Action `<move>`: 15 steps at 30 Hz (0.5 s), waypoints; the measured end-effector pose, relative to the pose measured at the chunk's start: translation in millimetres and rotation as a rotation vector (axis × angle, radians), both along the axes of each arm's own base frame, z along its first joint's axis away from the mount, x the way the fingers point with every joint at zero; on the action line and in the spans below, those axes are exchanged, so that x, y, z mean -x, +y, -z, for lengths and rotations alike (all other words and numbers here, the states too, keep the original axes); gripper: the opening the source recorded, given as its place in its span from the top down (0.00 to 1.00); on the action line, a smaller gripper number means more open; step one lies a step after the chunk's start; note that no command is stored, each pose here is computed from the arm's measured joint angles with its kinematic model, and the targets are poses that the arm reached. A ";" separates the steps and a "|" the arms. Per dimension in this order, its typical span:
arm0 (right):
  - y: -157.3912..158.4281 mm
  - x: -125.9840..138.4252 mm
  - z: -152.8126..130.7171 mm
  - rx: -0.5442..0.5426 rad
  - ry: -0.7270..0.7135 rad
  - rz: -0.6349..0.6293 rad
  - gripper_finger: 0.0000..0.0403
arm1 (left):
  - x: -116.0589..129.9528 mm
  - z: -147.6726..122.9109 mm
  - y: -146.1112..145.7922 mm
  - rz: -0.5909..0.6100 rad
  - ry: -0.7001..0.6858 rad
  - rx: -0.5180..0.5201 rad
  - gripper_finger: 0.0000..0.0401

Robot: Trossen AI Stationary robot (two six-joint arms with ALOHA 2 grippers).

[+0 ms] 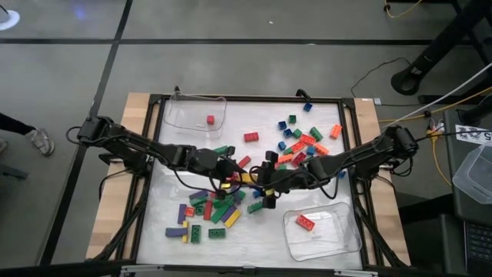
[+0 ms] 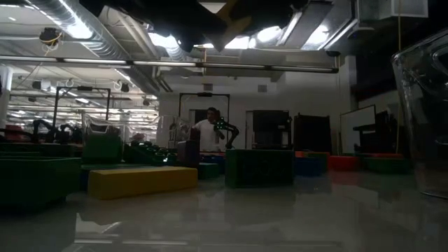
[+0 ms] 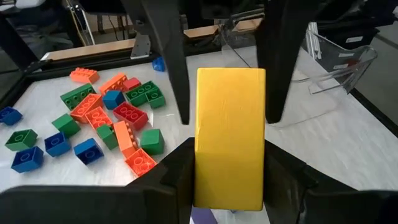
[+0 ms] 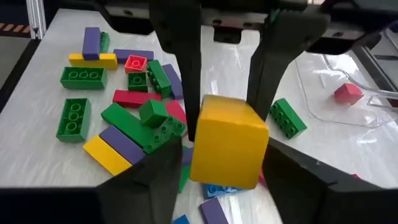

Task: Sort blocks by size
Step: Put the rectangular yellow block into the bottom transparent bin

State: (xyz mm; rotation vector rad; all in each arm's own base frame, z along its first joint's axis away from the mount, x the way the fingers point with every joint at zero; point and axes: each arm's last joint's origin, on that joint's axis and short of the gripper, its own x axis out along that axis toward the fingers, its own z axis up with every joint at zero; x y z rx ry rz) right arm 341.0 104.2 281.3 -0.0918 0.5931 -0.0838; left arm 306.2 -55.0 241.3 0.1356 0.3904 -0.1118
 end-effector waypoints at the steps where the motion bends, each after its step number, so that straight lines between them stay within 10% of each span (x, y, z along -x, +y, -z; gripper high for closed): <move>1: 0.0 0.0 0.1 0.000 0.001 0.000 0.54 | 0.2 -0.1 -1.0 0.003 -0.001 0.000 0.68; 15: 2.4 3.4 -1.4 -0.062 0.033 -0.096 0.67 | 1.8 -0.1 -9.6 0.028 0.001 0.020 0.57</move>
